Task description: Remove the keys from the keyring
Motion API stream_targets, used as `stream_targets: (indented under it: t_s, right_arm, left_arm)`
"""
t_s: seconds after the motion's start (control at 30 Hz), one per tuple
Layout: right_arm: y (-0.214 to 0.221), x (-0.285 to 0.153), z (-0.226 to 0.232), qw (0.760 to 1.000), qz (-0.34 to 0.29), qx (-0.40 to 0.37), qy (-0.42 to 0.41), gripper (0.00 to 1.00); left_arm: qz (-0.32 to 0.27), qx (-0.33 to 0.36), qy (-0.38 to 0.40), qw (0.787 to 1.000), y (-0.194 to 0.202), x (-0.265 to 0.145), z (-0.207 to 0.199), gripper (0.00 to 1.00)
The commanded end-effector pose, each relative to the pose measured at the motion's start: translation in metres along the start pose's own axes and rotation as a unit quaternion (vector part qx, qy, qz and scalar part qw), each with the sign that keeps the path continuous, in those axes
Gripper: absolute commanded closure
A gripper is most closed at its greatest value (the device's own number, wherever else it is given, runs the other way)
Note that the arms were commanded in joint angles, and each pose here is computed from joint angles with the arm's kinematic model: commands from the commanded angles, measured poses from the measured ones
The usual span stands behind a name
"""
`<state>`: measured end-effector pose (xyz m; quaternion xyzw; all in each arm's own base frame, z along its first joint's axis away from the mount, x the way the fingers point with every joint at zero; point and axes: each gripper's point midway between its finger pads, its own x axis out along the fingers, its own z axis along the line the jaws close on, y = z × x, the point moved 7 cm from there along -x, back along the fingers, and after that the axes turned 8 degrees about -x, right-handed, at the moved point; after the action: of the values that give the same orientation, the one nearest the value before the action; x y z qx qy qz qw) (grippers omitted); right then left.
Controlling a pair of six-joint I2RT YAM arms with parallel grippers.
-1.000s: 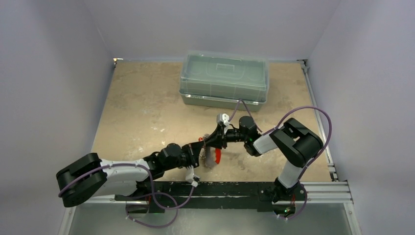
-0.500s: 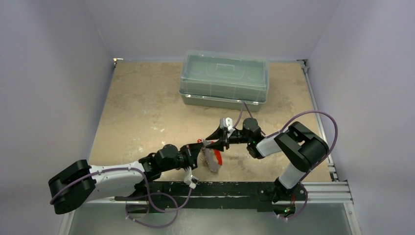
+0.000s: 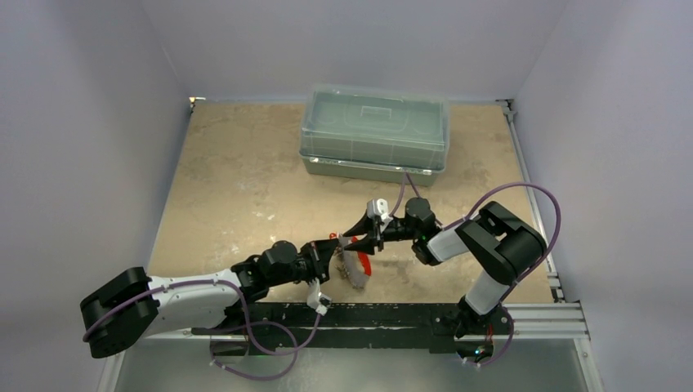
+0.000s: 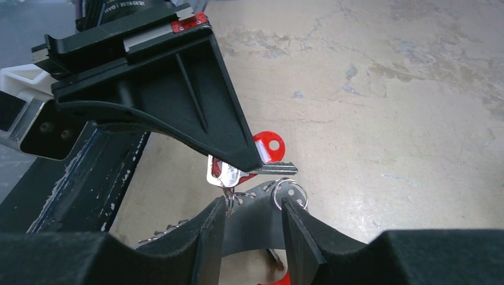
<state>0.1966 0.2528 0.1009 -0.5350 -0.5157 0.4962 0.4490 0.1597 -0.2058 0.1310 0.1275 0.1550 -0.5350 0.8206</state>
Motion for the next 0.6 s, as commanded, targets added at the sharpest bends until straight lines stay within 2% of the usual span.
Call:
stream_targets:
  t_s: [0.0, 0.47, 0.57]
  right_arm:
    - [-0.004, 0.002, 0.006, 0.999, -0.018, -0.022, -0.020, 0.57]
    - [0.004, 0.013, 0.012, 0.999, -0.023, -0.001, -0.034, 0.57]
    - [0.003, 0.013, 0.012, 0.999, -0.025, -0.003, -0.034, 0.62]
  left_arm:
    - [-0.003, -0.011, -0.031, 0.999, 0.000, -0.002, 0.014, 1.00]
    - [0.006, -0.024, -0.041, 0.999, 0.003, -0.008, 0.018, 1.00]
    - [0.008, -0.026, -0.040, 0.999, 0.004, -0.008, 0.018, 1.00]
